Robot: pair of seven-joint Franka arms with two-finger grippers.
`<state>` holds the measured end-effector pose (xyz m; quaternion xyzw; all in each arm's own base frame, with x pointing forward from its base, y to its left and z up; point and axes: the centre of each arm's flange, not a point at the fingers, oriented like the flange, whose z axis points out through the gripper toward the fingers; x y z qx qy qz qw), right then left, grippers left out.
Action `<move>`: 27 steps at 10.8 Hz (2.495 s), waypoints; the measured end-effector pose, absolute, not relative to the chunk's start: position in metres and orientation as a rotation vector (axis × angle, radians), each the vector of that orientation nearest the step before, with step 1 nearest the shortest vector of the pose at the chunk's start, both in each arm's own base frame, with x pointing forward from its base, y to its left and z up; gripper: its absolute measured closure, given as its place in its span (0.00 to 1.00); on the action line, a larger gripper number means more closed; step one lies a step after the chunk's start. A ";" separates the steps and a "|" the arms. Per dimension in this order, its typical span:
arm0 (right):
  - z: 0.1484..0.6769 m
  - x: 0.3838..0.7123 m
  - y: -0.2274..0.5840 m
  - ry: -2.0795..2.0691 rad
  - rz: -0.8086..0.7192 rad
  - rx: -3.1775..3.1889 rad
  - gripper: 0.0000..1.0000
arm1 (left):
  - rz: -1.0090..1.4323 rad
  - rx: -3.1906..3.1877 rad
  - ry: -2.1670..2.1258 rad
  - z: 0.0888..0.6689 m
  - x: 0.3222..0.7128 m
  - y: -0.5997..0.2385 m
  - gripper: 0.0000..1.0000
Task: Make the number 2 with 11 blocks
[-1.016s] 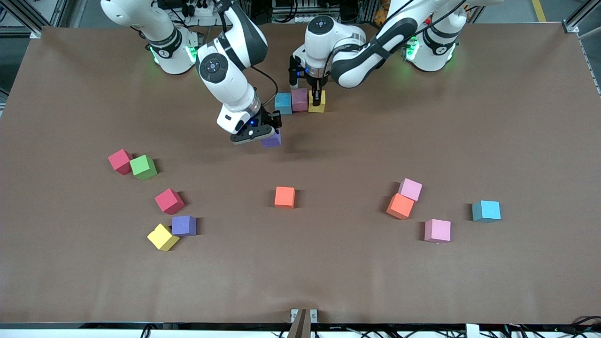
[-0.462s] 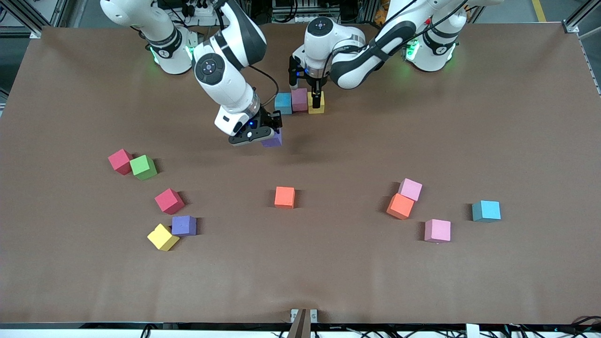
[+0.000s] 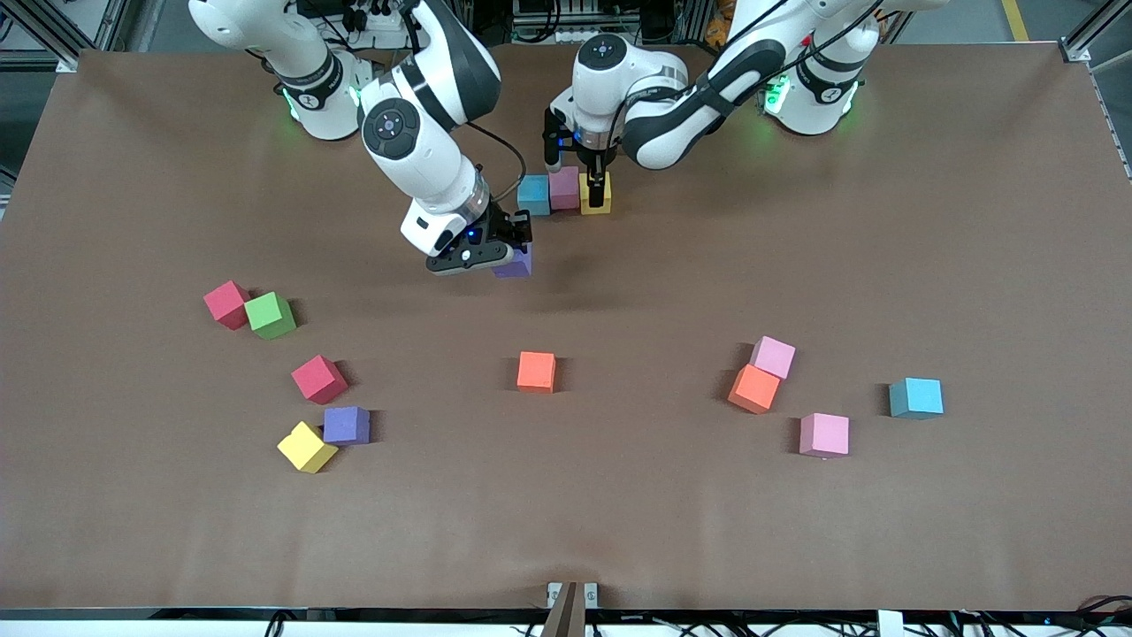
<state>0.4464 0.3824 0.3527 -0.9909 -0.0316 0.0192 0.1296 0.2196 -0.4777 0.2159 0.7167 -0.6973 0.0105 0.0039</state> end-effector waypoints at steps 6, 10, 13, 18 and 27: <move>0.332 0.432 0.406 -0.060 0.032 -2.905 0.47 | 0.055 2.389 -2.100 0.240 0.199 -0.487 0.00; 0.304 0.394 0.451 -0.036 -0.006 -2.934 0.47 | 0.030 2.518 -2.050 0.288 0.227 -0.466 0.00; 0.288 0.371 0.485 -0.048 -0.035 -2.952 0.47 | -0.029 2.758 -1.833 0.362 0.291 -0.404 0.00; 0.250 0.350 0.544 -0.136 -0.087 -3.002 0.47 | -0.086 3.061 -1.271 0.433 0.433 -0.288 0.00; 0.220 0.327 0.561 -0.174 0.139 -3.037 0.47 | -0.063 3.146 -0.723 0.399 0.570 -0.145 0.00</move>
